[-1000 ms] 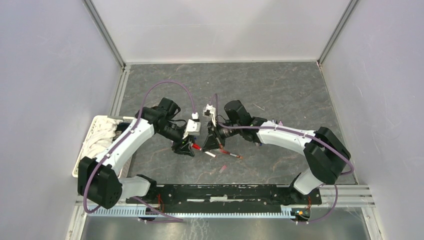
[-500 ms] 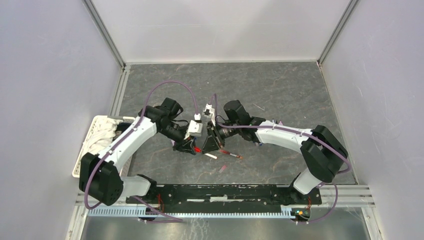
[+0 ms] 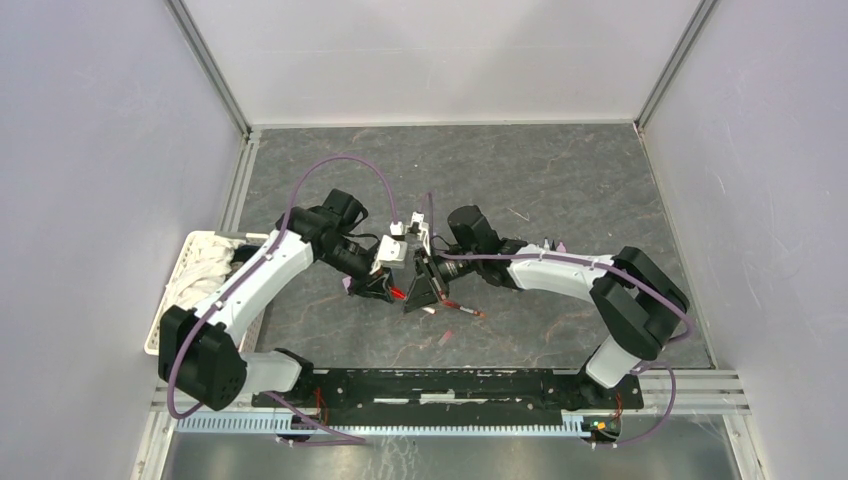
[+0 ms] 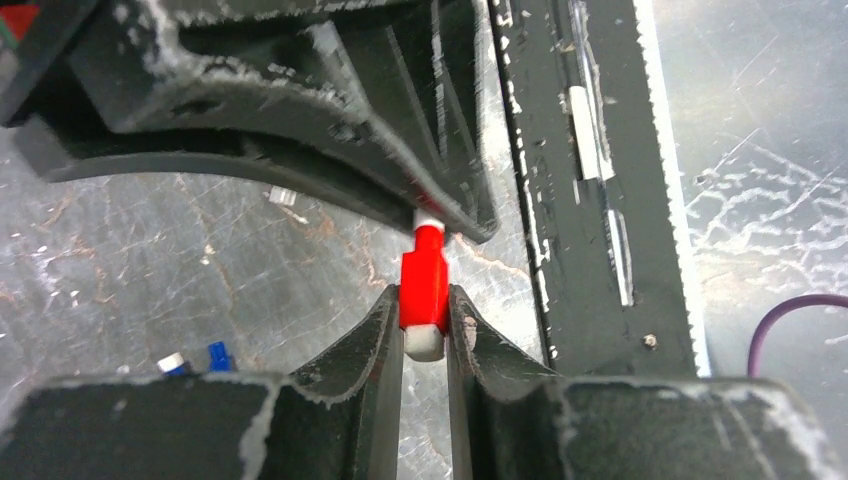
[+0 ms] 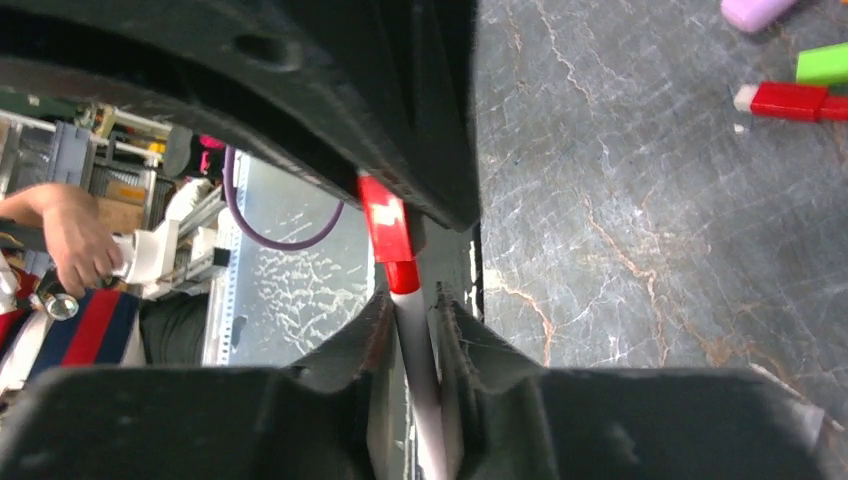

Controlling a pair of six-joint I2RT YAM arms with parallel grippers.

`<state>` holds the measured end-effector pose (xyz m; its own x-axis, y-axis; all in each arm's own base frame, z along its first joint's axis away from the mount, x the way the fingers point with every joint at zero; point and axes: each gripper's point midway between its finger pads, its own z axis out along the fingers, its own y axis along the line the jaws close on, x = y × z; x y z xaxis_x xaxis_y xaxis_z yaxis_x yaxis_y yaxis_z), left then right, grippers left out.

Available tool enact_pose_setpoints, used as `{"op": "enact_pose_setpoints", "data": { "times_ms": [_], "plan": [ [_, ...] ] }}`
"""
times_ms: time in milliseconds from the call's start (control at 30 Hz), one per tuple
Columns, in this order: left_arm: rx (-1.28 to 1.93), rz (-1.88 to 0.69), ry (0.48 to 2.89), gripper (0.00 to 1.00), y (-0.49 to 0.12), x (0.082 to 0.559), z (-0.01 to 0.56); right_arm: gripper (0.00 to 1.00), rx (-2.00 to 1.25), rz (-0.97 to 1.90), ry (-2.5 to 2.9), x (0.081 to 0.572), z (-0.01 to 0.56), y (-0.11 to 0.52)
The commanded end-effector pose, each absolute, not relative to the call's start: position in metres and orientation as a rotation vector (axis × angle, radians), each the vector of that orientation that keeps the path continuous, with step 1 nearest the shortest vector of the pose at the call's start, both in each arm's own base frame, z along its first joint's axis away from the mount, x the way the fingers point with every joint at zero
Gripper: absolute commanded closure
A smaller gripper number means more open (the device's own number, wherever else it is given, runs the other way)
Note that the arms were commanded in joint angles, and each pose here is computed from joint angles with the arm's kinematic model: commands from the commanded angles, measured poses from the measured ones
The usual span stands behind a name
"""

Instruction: Open the pen caps

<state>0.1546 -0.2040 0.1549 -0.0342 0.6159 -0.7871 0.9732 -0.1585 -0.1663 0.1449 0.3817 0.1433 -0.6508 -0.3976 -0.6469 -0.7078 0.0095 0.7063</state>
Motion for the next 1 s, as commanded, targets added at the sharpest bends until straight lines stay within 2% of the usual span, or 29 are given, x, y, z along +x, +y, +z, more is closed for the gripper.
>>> {"op": "enact_pose_setpoints", "data": {
  "times_ms": [0,33,467,633,667,733,767,800,967],
  "plan": [
    [1.785,-1.035,1.611,0.98,-0.210,0.163,0.173,0.88,-1.181,1.732,1.940,0.142,0.156,0.386],
    [1.790,-1.023,1.614,0.98,-0.210,0.164,0.173,1.00,-1.177,1.727,1.940,0.143,0.157,0.385],
    [1.812,-0.642,1.766,0.98,-0.132,0.224,0.166,1.00,-1.177,1.494,2.160,0.125,0.104,0.320],
    [1.759,-0.718,1.751,0.96,-0.137,0.220,0.167,1.00,-1.146,1.460,2.154,0.131,0.108,0.313],
    [1.747,-0.774,1.727,0.87,-0.145,0.213,0.170,1.00,-1.143,1.474,2.149,0.133,0.111,0.316],
    [1.755,-0.869,1.700,0.59,-0.161,0.195,0.169,1.00,-1.131,1.527,2.122,0.136,0.122,0.326],
    [1.803,-0.893,1.670,0.51,-0.174,0.182,0.166,1.00,-1.131,1.553,2.108,0.137,0.127,0.331],
    [1.831,-0.885,1.661,0.46,-0.183,0.174,0.161,1.00,-1.128,1.580,2.095,0.139,0.131,0.337],
    [1.878,-0.798,1.573,0.37,-0.208,0.163,0.155,1.00,-1.167,1.732,2.066,0.134,0.146,0.361]
  ]
}}
